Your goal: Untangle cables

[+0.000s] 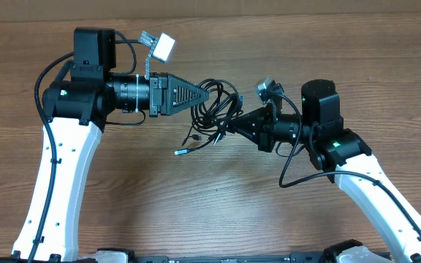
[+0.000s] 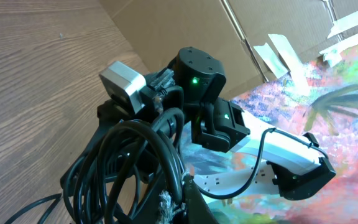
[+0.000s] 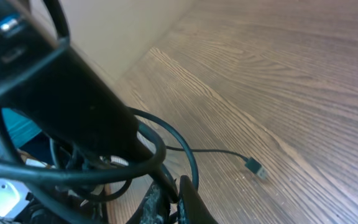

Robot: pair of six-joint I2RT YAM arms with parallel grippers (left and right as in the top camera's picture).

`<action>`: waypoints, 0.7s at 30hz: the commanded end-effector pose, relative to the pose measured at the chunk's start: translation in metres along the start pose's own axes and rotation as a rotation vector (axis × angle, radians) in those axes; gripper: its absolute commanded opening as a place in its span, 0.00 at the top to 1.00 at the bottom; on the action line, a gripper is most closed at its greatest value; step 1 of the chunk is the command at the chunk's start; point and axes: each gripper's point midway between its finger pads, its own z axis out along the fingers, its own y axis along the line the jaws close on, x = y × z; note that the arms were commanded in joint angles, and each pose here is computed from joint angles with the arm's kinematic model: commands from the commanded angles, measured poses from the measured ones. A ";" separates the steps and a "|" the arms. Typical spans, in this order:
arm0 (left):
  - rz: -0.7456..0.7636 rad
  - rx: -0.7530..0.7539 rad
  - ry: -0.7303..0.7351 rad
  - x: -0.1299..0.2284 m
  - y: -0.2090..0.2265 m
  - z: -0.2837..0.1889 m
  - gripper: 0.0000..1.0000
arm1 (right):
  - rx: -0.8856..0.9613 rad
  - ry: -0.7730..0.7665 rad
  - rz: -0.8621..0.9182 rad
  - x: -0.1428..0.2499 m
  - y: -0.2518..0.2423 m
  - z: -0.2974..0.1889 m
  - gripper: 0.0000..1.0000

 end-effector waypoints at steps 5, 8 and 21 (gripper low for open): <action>0.066 0.053 -0.007 -0.006 -0.019 -0.002 0.96 | 0.349 0.059 0.219 0.029 -0.058 -0.012 0.96; 0.091 0.052 -0.013 -0.009 -0.020 -0.002 0.96 | 0.563 0.117 0.338 0.056 -0.087 -0.030 0.96; 0.092 -0.285 -0.069 -0.021 0.037 -0.009 0.96 | 0.666 0.198 0.420 0.083 -0.095 -0.044 0.34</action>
